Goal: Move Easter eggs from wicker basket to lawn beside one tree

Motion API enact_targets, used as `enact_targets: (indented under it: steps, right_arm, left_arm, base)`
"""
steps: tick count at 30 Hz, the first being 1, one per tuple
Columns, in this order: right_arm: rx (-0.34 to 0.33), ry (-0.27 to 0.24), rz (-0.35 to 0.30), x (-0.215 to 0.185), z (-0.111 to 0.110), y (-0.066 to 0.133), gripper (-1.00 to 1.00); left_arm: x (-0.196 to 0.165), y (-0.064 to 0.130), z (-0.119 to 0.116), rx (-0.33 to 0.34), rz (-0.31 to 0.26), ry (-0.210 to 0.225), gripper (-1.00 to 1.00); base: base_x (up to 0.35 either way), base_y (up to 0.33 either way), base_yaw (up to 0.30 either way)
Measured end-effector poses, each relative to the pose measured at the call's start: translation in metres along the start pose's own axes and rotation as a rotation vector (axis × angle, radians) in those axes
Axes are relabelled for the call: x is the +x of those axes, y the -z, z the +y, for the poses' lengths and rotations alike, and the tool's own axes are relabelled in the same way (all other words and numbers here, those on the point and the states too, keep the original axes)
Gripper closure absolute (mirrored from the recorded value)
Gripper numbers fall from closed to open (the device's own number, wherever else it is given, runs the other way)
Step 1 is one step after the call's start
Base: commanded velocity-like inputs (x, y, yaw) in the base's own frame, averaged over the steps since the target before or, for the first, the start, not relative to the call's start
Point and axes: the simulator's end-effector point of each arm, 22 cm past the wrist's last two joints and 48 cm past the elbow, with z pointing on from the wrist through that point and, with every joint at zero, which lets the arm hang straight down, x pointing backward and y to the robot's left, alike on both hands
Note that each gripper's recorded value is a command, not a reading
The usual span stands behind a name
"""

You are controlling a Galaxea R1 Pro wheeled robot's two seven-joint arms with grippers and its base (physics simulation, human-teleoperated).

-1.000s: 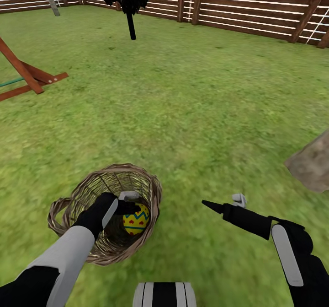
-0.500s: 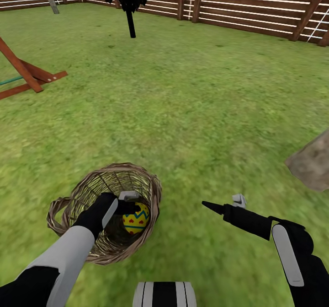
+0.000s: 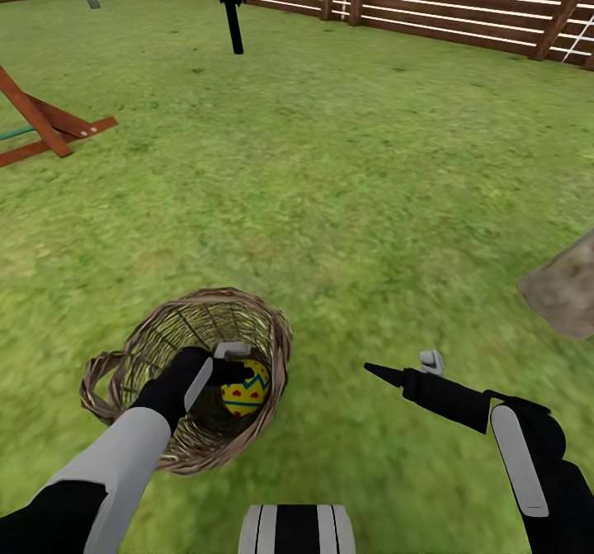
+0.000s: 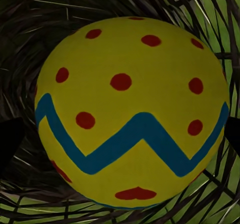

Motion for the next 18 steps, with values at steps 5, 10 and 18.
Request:
enact_targets:
  steps: [5,10,18]
  right_arm:
    - [0.000,0.000,0.000,0.0000,0.0000,0.0000,-1.00]
    - [0.006,-0.008,0.007,0.0031,-0.0056,-0.0022,-1.00]
    - [0.007,-0.013,0.010,0.0048,-0.0076,-0.0028,-1.00]
  left_arm:
    - [-0.0004,0.0001,0.0001,0.000,-0.001,0.000,-1.00]
    - [0.0040,-0.0059,0.0016,-0.002,0.008,0.002,-1.00]
    - [0.0055,-0.0081,0.0021,-0.002,0.011,0.002,-1.00]
  base:
    - [0.000,0.000,0.000]
    - [0.000,0.000,0.000]
    - [0.000,0.000,0.000]
